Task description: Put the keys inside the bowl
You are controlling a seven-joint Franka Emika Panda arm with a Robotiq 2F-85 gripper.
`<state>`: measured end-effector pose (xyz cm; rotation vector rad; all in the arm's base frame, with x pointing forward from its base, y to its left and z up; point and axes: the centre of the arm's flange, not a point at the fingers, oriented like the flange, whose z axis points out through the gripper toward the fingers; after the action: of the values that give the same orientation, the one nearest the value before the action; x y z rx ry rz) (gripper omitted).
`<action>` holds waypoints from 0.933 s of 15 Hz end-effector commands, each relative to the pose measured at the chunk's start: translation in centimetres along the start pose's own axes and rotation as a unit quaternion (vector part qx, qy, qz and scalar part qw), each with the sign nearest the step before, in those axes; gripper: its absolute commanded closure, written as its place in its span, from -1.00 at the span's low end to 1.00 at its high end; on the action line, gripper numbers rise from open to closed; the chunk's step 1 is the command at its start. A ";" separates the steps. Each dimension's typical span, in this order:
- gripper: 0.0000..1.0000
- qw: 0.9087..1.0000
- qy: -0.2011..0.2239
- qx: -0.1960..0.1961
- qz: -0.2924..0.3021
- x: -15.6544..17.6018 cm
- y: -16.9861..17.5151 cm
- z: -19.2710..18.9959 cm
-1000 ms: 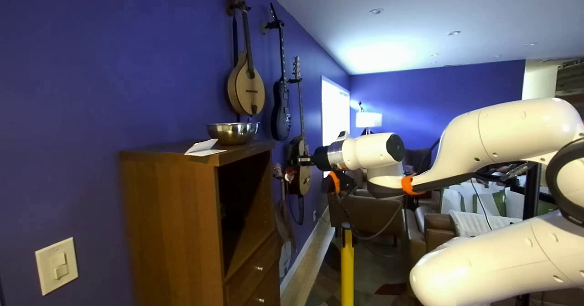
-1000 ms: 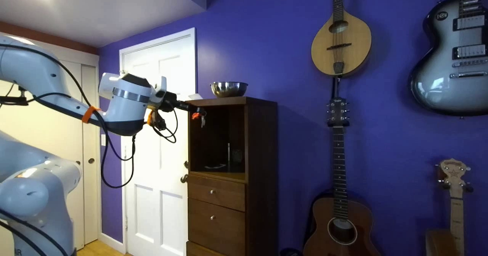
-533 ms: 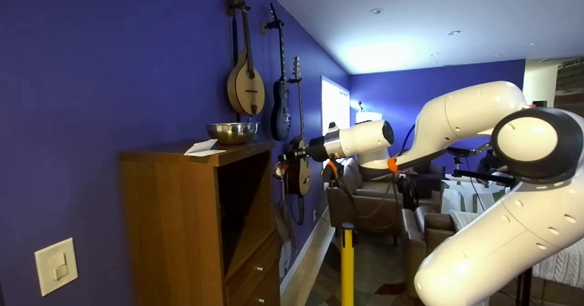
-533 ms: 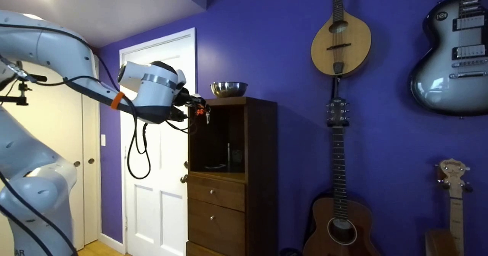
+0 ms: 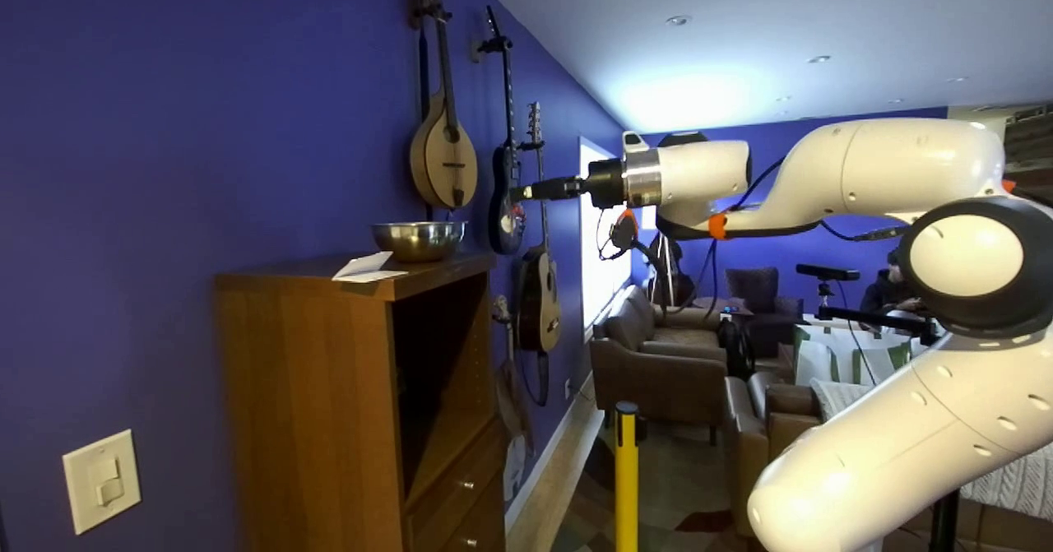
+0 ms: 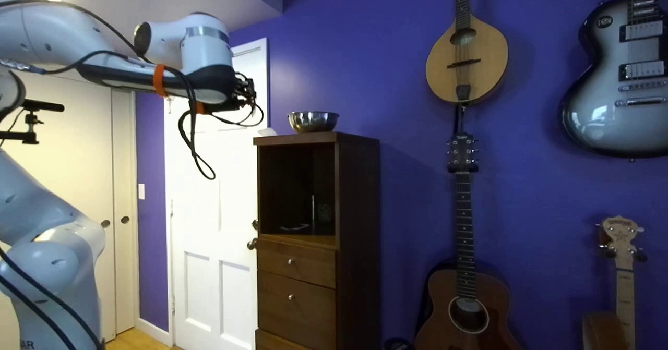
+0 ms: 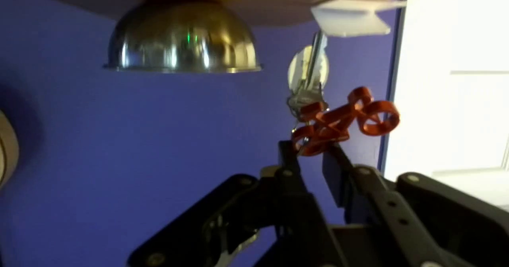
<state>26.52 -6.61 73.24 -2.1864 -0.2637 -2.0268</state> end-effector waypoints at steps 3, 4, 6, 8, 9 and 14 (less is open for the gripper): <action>0.54 0.998 0.045 -0.031 0.021 3.0 -0.5 -1.4; 0.89 0.998 0.041 -0.031 0.032 2.5 -0.6 -0.3; 0.89 0.998 0.045 -0.046 0.022 2.6 -0.3 2.5; 0.89 0.997 0.045 -0.062 0.011 2.6 -0.1 6.3; 0.89 0.997 0.048 -0.067 0.008 3.0 -0.3 8.1; 0.89 0.990 0.081 -0.119 -0.009 7.2 -0.5 14.1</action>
<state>37.02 -2.45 76.42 -2.1525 -0.0531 -2.2591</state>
